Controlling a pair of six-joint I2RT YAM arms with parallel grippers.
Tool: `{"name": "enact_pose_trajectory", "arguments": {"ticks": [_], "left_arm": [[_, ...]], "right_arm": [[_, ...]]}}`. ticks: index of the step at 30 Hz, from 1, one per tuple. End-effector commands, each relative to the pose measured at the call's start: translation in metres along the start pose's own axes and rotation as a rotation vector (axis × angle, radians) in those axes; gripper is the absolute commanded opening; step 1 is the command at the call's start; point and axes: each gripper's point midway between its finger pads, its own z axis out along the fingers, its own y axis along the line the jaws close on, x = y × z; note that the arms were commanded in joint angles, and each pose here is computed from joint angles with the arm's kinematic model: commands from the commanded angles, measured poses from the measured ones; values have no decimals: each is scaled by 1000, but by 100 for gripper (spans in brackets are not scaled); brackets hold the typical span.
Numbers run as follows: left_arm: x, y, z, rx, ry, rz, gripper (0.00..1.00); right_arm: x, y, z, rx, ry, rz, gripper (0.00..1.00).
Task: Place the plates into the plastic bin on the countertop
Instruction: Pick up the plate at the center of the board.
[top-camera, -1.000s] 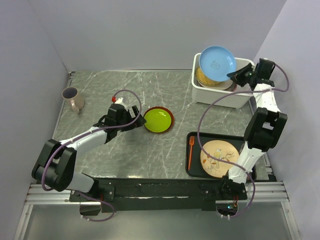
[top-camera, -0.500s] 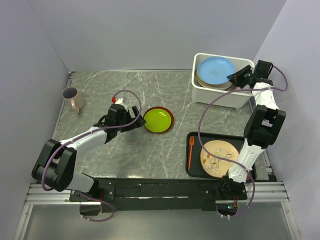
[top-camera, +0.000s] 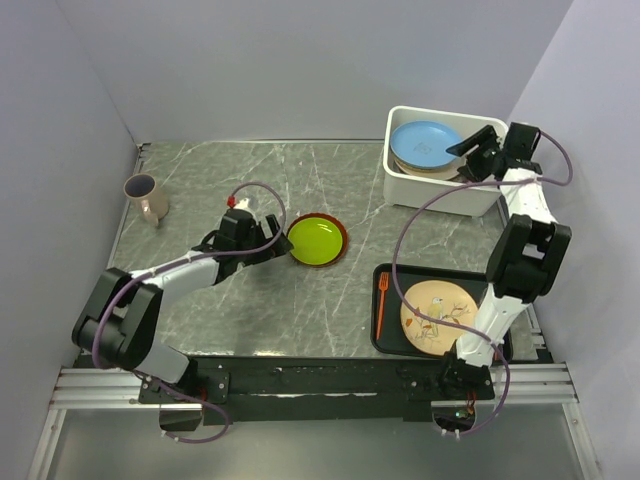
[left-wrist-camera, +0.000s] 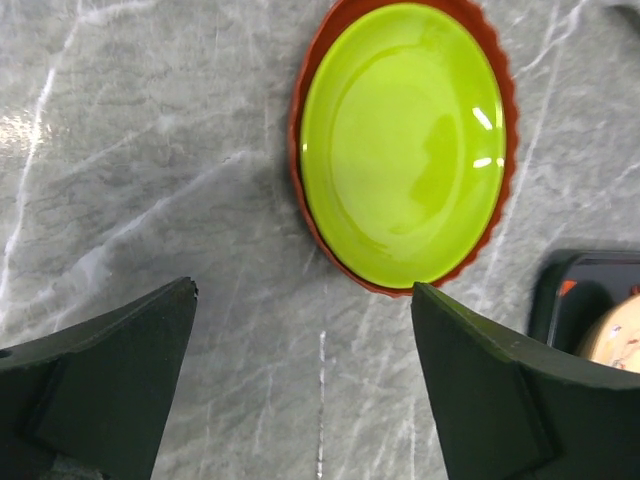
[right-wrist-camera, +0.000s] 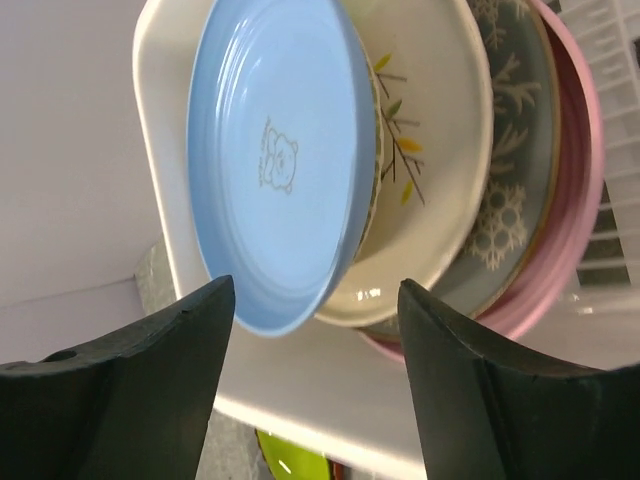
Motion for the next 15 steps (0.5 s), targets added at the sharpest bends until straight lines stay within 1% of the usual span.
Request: {"name": "enact_pose_trajectory", "arguments": {"ticks": [1, 5, 6, 8, 9, 11, 12, 14, 15], "left_arm": [[-14, -21, 10, 77, -29, 14, 90], [-17, -25, 14, 93, -39, 10, 81], [-17, -25, 15, 93, -39, 10, 76], [-22, -27, 15, 93, -51, 14, 71], [-22, -27, 16, 91, -49, 17, 66], [-25, -30, 18, 98, -48, 19, 62], [-25, -31, 19, 100, -45, 18, 59], [-27, -34, 21, 109, -42, 18, 57], [-28, -35, 22, 111, -44, 14, 55]], "right_arm": [[-23, 54, -54, -110, -153, -90, 74], [-11, 72, -78, -151, -180, -127, 75], [-2, 78, -81, -161, -172, -139, 75], [11, 87, -95, -182, -183, -167, 75], [28, 92, -95, -191, -162, -192, 75], [44, 105, -107, -210, -167, -228, 75], [65, 116, -109, -235, -141, -261, 74], [89, 122, -107, -242, -102, -289, 74], [108, 126, -104, -245, -64, -317, 74]]}}
